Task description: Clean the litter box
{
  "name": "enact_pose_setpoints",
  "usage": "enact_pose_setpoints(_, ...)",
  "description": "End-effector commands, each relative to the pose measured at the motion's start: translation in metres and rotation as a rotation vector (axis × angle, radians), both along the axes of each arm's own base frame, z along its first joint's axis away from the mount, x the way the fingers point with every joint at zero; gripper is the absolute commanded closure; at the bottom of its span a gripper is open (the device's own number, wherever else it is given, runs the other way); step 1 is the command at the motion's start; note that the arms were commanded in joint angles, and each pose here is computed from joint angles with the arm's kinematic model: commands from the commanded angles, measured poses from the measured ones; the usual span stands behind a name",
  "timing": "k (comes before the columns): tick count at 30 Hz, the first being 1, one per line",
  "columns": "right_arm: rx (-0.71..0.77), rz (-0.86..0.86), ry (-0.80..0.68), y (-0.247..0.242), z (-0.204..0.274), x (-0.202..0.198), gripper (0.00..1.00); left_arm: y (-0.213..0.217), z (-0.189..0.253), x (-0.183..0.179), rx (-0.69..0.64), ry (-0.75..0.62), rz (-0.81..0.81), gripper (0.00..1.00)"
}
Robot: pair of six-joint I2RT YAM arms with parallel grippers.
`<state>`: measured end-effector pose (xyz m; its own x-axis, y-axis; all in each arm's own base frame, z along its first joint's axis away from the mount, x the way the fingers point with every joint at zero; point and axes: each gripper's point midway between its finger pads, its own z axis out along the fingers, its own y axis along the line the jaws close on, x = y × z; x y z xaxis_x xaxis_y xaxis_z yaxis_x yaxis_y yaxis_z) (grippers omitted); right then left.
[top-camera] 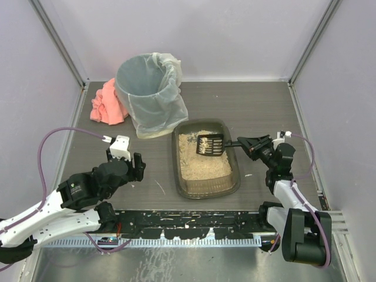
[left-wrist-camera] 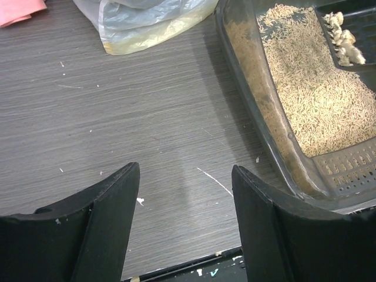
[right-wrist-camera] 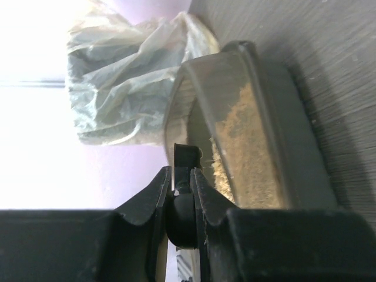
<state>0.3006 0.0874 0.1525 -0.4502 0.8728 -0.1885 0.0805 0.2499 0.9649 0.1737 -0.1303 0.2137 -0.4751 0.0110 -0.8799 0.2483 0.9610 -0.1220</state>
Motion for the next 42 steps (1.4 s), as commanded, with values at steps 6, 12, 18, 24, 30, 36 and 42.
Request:
enact_pose_setpoints(6,0.017,0.086,-0.22,0.005,0.059,-0.006,0.99,-0.003,0.018,0.0,-0.055,-0.014,0.006,0.36)
enact_pose_setpoints(12,0.033,0.071,-0.21,0.003,0.055,-0.01,1.0,-0.006,0.02,0.0,-0.071,-0.01,-0.002,0.37)
enact_pose_setpoints(18,0.039,0.08,-0.211,0.005,0.052,-0.013,0.99,-0.009,0.018,-0.002,-0.083,0.001,-0.011,0.38)
enact_pose_setpoints(24,0.031,0.056,-0.195,-0.001,0.049,-0.012,1.0,-0.011,0.013,-0.003,-0.1,0.01,-0.011,0.38)
enact_pose_setpoints(30,0.036,0.02,-0.172,-0.006,0.043,-0.01,0.99,-0.012,0.013,-0.002,-0.101,0.01,-0.009,0.38)
enact_pose_setpoints(36,0.061,0.017,-0.127,-0.008,0.031,-0.011,1.0,-0.015,0.01,-0.001,-0.1,0.009,-0.01,0.37)
enact_pose_setpoints(42,-0.013,0.11,-0.182,0.008,0.046,-0.011,0.99,-0.014,0.006,-0.001,-0.1,0.013,-0.003,0.36)
